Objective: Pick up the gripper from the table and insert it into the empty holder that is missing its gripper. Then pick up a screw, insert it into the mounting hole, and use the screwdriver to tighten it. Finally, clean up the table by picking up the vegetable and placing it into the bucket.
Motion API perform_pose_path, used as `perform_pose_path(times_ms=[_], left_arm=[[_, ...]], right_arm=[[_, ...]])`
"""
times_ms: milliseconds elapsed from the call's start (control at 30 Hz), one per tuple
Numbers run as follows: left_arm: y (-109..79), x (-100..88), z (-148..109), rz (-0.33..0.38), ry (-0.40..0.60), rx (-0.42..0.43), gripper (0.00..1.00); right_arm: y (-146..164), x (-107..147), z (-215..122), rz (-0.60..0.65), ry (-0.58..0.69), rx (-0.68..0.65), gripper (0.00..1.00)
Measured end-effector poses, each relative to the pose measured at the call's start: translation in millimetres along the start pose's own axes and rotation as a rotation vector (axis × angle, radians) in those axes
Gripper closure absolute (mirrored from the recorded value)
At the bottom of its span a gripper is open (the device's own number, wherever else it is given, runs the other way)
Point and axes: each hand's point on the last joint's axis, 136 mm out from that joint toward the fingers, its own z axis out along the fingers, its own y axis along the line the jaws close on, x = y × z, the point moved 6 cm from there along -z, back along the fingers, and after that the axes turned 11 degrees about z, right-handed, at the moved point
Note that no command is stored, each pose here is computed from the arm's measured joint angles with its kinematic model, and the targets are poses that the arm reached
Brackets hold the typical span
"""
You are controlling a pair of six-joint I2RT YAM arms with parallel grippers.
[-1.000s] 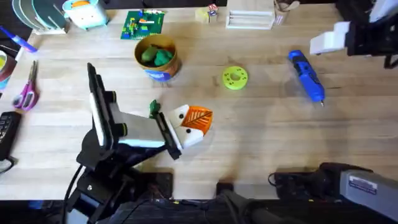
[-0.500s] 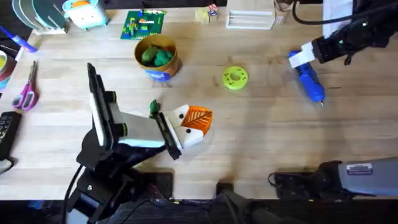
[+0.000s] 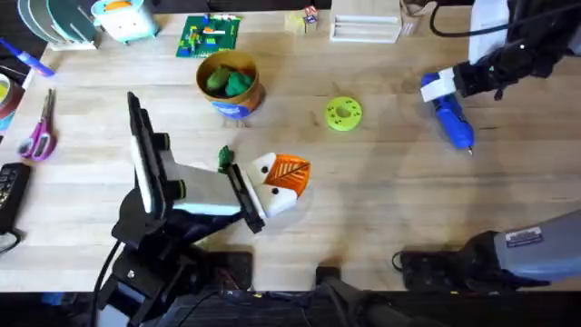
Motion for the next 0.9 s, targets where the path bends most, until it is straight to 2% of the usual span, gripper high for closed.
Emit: perform_pose_path(times_ms=[133, 333, 800, 900], left_arm=[[0.0, 0.0, 0.0, 0.000, 0.000, 0.000, 0.992], [0.0, 0.0, 0.0, 0.000, 0.000, 0.000, 0.992], [0.0, 0.0, 0.0, 0.000, 0.000, 0.000, 0.992], [0.0, 0.0, 0.0, 0.000, 0.000, 0.000, 0.992]], right_arm=[[-1.0, -2.1, 6.8, 0.044, -0.018, -0.045, 0.012], [4.4, 4.4, 21.7, 0.068, 0.024, -0.095, 0.011], [3.5, 7.8, 24.2, 0.077, 0.044, -0.085, 0.070], [2.5, 8.2, 24.3, 0.077, 0.047, -0.077, 0.120]])
